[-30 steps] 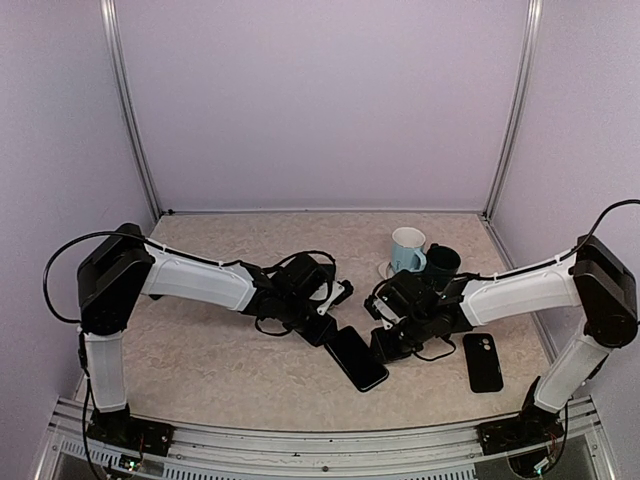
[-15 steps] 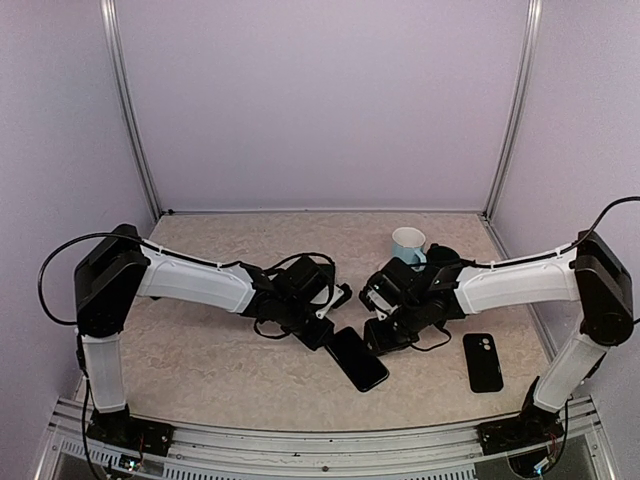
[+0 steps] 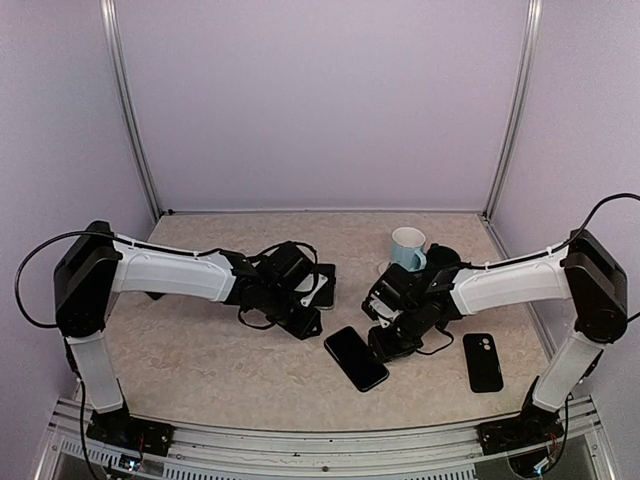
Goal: Put the phone into the phone case
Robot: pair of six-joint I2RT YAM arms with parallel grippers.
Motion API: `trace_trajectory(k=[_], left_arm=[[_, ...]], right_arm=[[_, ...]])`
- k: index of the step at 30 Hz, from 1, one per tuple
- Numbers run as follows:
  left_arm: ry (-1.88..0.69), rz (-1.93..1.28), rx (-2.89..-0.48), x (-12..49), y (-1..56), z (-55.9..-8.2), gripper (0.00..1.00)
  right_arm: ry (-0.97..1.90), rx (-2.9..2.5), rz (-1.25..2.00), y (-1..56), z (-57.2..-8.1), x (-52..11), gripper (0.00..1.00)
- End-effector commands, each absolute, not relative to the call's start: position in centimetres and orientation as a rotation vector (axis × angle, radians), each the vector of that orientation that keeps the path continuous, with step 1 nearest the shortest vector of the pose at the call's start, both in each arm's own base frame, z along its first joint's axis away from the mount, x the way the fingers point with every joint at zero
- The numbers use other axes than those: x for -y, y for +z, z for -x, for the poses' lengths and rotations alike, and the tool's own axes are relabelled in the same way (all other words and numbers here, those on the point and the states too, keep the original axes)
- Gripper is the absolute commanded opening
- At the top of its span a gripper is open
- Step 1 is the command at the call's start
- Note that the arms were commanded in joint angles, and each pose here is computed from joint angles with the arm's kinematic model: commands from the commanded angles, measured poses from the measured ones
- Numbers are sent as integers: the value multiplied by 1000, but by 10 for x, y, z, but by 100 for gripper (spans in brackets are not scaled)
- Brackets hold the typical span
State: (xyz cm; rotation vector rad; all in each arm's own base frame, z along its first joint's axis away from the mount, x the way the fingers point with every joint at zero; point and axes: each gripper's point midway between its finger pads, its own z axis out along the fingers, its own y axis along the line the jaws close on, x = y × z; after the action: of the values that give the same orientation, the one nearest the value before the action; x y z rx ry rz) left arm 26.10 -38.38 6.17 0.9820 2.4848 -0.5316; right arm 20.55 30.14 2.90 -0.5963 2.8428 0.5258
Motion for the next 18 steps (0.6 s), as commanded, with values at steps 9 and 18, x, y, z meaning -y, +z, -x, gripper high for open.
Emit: trace_trajectory(k=[9,18], left_arm=[[-535,-1055,-2657,367,-1,-210,20],[-498,-1013,-2633,366,-2,-229,20]], right_arm=[[784,-2946,698,13,-139,-341,14],[835,-2957,683,25,-123,-355,22]])
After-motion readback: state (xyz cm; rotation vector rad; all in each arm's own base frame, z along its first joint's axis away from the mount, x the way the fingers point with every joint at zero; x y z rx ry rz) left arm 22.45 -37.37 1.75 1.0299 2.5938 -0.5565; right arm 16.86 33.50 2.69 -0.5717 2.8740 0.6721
